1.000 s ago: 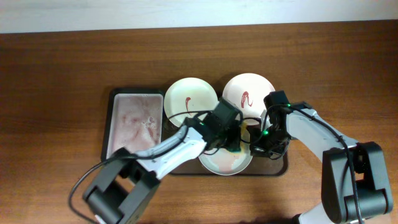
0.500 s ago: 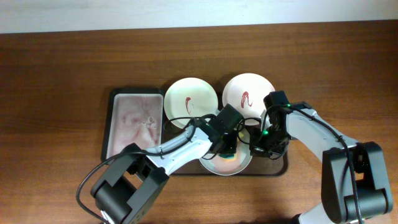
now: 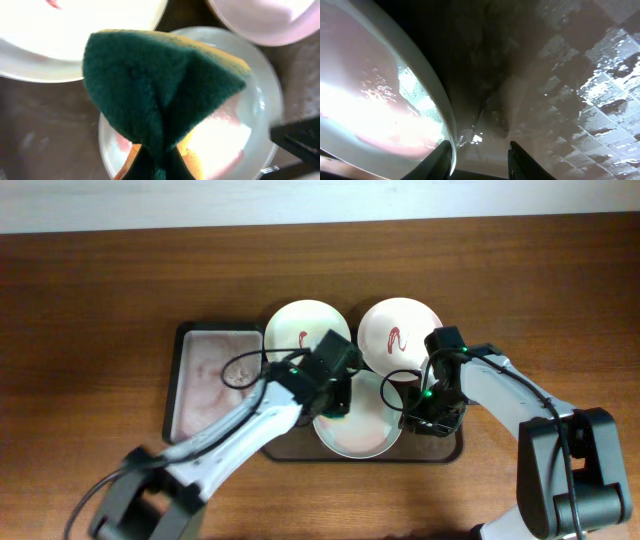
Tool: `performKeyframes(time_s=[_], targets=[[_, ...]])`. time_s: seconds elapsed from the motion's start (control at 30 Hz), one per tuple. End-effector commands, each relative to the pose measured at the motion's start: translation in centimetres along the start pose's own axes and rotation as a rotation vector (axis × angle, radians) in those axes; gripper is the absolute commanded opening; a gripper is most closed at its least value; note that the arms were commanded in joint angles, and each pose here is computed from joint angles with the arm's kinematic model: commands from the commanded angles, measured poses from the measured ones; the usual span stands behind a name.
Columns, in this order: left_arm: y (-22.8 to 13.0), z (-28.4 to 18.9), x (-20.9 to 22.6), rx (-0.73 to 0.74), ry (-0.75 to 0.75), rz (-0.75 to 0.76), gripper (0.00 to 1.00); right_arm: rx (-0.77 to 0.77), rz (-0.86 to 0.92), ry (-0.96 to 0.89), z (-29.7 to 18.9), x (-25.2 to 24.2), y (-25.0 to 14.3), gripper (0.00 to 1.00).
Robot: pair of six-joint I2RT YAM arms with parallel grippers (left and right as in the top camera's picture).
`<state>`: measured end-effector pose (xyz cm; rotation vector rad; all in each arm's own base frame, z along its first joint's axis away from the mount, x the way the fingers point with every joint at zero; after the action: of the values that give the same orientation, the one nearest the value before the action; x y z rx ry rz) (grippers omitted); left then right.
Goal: Clean dirty plates on tray and stack at the side
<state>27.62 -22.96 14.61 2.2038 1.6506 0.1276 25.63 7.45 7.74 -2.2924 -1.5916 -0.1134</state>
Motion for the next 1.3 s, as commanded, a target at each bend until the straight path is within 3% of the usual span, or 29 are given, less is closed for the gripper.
performKeyframes(time_s=[0.0,0.07,0.1,0.23,0.37,0.5,0.7,0.9,1.27], targets=[[0.4,-2.1,2.0,-0.026,0.037,-0.016,0.0,0.007,-0.008,-0.031,0.7,-0.3,0.1,0.36],[0.2,-2.3,3.1,-0.005,0.06,-0.041,0.0,0.02,-0.002,-0.037,1.1,-0.5,0.2,0.35],[0.1,-2.4,4.2,0.009,0.087,-0.065,0.0,0.028,0.0,-0.038,1.3,-0.5,0.2,0.28],[0.2,-3.0,8.2,0.017,0.236,-0.121,0.0,0.016,-0.004,-0.031,1.6,-0.4,0.6,0.18],[0.7,-3.8,12.4,0.024,0.287,-0.107,0.0,0.009,-0.008,-0.027,1.6,-0.3,0.7,0.04],[1.0,-4.4,16.1,0.021,0.304,-0.11,0.0,-0.001,-0.012,-0.022,1.5,-0.2,0.8,0.04],[1.3,-4.2,19.9,0.0,0.163,-0.122,0.0,-0.053,-0.059,0.005,-0.2,0.4,0.8,0.04],[0.7,-1.9,22.0,0.05,0.067,-0.11,0.0,-0.28,-0.146,-0.011,-5.6,1.4,0.6,0.04],[0.2,2.7,23.8,0.126,0.127,-0.107,0.04,-0.811,-0.263,-0.381,-12.6,3.1,-0.8,0.04]])
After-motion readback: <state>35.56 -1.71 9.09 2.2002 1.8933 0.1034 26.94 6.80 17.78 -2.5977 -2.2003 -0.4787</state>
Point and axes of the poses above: each gripper's point midway between its finger pads, its own z axis out along the fingers, its own x axis along the line the jaws close on, y = z × x, the point moved 7 cm from there along -z, back along the fingers, and after that the axes turned 8 degrees about z, right-handed, at the moved point
